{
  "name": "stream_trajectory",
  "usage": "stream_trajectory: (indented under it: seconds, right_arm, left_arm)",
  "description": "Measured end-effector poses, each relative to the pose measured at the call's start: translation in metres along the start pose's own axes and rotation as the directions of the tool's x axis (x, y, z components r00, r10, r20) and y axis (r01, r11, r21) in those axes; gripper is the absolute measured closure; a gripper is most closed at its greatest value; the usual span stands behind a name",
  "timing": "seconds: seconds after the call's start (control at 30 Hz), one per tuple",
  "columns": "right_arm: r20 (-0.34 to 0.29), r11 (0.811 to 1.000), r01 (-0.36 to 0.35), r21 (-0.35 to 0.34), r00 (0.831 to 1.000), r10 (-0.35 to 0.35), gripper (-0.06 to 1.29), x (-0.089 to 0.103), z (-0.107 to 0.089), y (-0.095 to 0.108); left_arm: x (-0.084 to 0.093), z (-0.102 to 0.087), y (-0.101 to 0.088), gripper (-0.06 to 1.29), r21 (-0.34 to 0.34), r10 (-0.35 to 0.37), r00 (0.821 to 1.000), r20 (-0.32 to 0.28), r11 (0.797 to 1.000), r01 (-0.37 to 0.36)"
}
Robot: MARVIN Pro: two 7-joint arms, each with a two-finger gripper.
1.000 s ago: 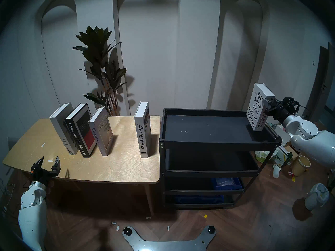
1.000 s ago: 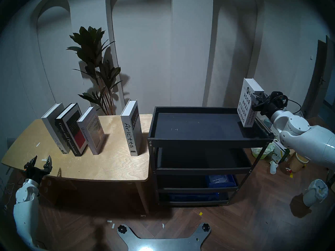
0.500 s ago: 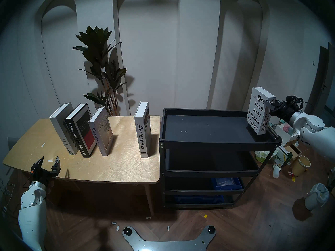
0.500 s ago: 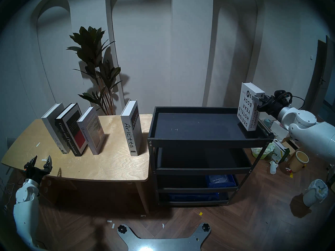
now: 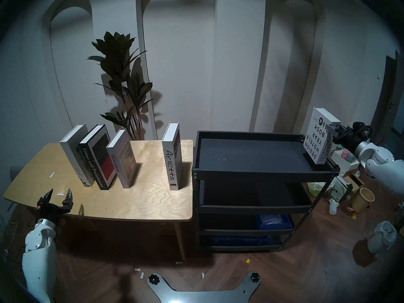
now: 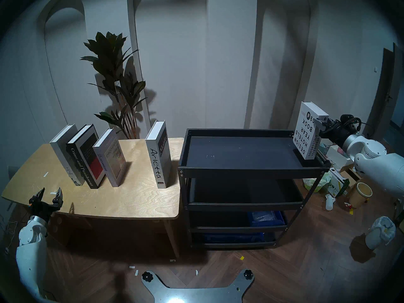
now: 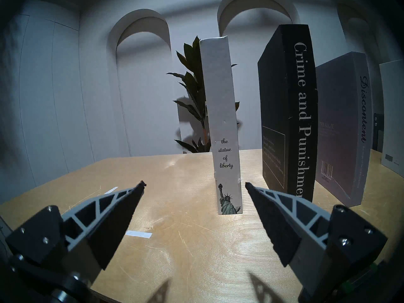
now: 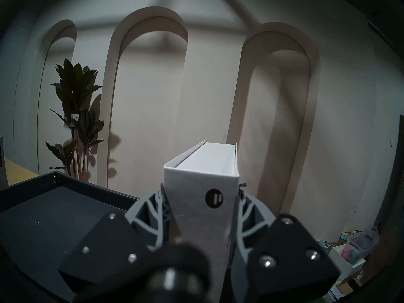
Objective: Move the books from the display table onto the shelf, standing them upright with spines facing out and tallest at one end
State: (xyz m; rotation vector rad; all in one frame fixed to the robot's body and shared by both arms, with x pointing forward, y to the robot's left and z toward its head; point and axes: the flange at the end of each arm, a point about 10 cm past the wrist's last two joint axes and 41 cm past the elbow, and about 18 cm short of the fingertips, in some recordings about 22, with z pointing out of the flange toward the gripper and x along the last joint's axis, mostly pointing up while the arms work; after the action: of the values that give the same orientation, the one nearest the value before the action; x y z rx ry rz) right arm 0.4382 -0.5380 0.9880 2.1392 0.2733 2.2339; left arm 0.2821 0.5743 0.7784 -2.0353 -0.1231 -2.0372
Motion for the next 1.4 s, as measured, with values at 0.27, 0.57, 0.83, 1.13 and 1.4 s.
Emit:
stream_trajectory:
  seconds: [0.27,0.57,0.83,1.13,1.4]
  right_arm:
    - [0.011,1.0,-0.012,0.027,1.0,0.011,0.82,-0.021,0.006,-0.009]
    - [0.0,0.997,-0.008,0.078,1.0,0.008,0.82,-0.019,0.008,-0.022]
    - [-0.002,0.996,0.019,0.086,1.0,-0.018,0.82,-0.012,0.0,-0.013]
    - [0.002,0.997,0.029,0.07,1.0,-0.03,0.82,-0.008,-0.01,0.004]
    - [0.028,0.998,0.017,0.066,0.999,-0.019,0.82,-0.021,-0.019,0.008]
  left_arm:
    - [0.0,0.0,0.0,-0.02,0.0,0.0,1.0,0.0,1.0,0.0]
    - [0.0,0.0,0.0,-0.02,0.0,0.001,1.0,0.0,1.0,-0.001]
    - [0.0,0.0,0.0,-0.02,0.0,0.001,1.0,0.0,1.0,-0.001]
    - [0.0,0.0,0.0,-0.02,0.0,0.001,1.0,0.0,1.0,-0.001]
    - [0.0,0.0,0.0,-0.02,0.0,0.001,1.0,0.0,1.0,-0.001]
